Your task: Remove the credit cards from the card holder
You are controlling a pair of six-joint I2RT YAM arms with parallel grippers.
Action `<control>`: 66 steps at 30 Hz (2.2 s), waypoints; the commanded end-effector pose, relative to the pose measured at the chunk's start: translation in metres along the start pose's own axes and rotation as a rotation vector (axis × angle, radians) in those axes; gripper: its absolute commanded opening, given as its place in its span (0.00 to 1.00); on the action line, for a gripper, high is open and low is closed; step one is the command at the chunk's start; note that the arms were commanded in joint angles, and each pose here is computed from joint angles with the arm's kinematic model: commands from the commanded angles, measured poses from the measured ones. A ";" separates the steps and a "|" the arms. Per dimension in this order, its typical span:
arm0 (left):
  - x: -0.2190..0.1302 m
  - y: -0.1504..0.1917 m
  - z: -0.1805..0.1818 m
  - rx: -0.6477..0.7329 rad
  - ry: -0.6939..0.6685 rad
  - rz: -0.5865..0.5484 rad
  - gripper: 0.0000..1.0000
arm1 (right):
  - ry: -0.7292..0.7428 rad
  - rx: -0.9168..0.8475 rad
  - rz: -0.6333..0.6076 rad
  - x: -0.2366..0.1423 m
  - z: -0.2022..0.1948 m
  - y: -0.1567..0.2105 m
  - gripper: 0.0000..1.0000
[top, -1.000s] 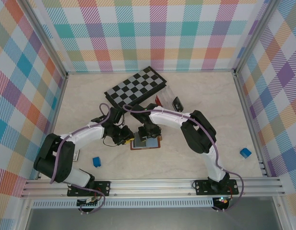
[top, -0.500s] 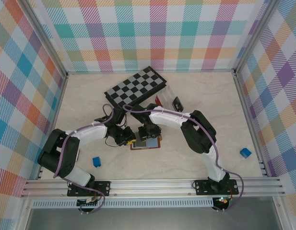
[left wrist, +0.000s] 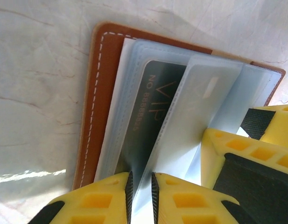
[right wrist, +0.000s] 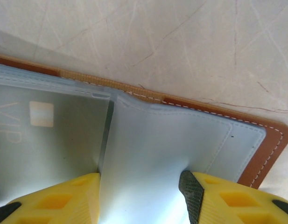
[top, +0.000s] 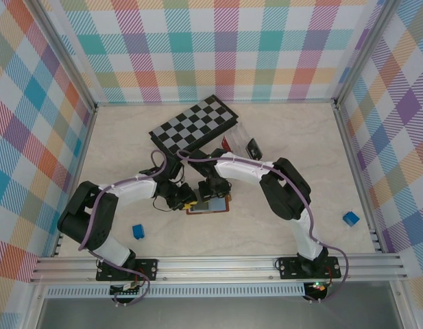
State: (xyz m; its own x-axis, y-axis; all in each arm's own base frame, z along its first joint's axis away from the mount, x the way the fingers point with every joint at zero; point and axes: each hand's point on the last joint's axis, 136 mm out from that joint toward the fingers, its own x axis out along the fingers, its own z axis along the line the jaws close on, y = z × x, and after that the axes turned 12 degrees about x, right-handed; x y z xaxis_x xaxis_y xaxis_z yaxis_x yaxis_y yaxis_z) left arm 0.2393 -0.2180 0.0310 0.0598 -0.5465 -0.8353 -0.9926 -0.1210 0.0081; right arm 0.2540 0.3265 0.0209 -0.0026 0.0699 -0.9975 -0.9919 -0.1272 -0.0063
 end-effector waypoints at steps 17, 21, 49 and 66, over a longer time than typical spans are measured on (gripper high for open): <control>-0.001 -0.004 -0.032 -0.007 0.181 -0.064 0.20 | -0.290 0.089 -0.123 -0.074 0.013 -0.011 0.59; -0.004 -0.007 -0.046 0.002 0.225 -0.085 0.22 | -0.363 0.128 -0.206 -0.106 0.008 -0.017 0.63; 0.000 -0.025 -0.082 0.013 0.170 -0.147 0.38 | -0.369 0.252 -0.286 -0.126 -0.051 -0.012 0.63; 0.011 -0.025 -0.064 -0.058 0.196 -0.119 0.31 | -0.232 0.212 -0.060 -0.053 -0.035 -0.009 0.23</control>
State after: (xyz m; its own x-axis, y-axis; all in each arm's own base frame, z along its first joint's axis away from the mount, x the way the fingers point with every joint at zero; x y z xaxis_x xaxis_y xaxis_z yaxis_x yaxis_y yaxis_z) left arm 0.2714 -0.2688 0.0616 0.2229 -0.6432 -0.7326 -0.9666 -0.2434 -0.0805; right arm 0.2695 0.2920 0.0763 0.0753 0.3443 -0.9358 -0.9937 0.1041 -0.0416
